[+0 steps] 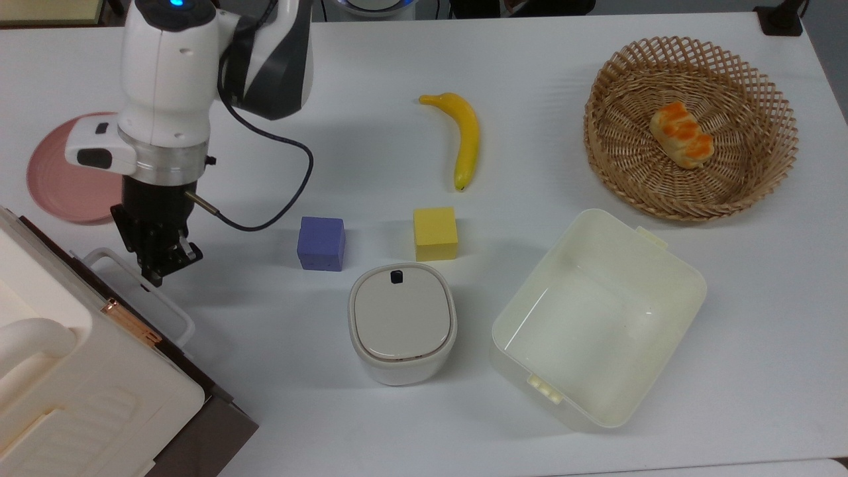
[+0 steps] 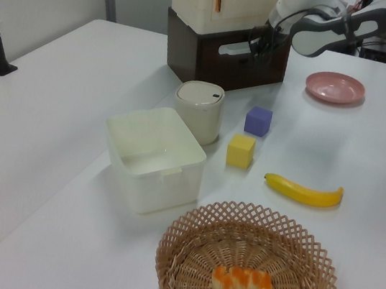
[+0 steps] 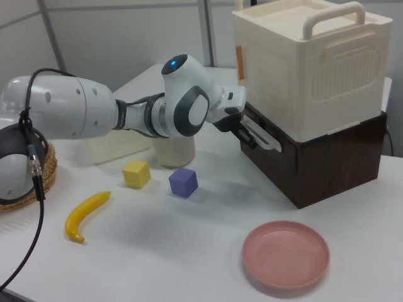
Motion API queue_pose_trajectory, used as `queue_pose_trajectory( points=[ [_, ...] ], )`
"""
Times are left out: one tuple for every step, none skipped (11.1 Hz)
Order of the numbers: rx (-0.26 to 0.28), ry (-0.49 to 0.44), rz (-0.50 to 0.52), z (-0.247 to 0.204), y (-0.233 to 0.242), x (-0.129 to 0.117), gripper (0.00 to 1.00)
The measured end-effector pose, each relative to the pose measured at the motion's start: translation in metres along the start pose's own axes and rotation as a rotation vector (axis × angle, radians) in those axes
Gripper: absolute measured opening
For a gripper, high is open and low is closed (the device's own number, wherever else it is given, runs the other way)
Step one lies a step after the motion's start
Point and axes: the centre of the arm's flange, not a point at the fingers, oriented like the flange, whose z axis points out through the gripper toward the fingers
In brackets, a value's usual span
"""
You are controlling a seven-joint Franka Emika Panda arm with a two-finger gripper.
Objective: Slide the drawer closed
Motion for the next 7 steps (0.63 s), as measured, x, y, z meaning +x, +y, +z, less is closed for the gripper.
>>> queue_pose_trajectory(
  points=[
    [0.000, 0.003, 0.003, -0.0020, 0.0016, 0.0016, 0.01],
    [-0.001, 0.003, 0.004, -0.0018, 0.0023, 0.0018, 0.01],
    [-0.001, 0.003, 0.004, -0.0017, 0.0027, 0.0019, 0.01],
    [-0.002, 0.003, 0.005, -0.0015, 0.0037, 0.0022, 0.01],
    [-0.003, 0.003, 0.006, -0.0013, 0.0046, 0.0025, 0.01],
    [-0.003, 0.003, 0.006, -0.0013, 0.0047, 0.0026, 0.01],
    [-0.001, 0.004, 0.002, -0.0023, 0.0034, 0.0024, 0.01]
  ],
)
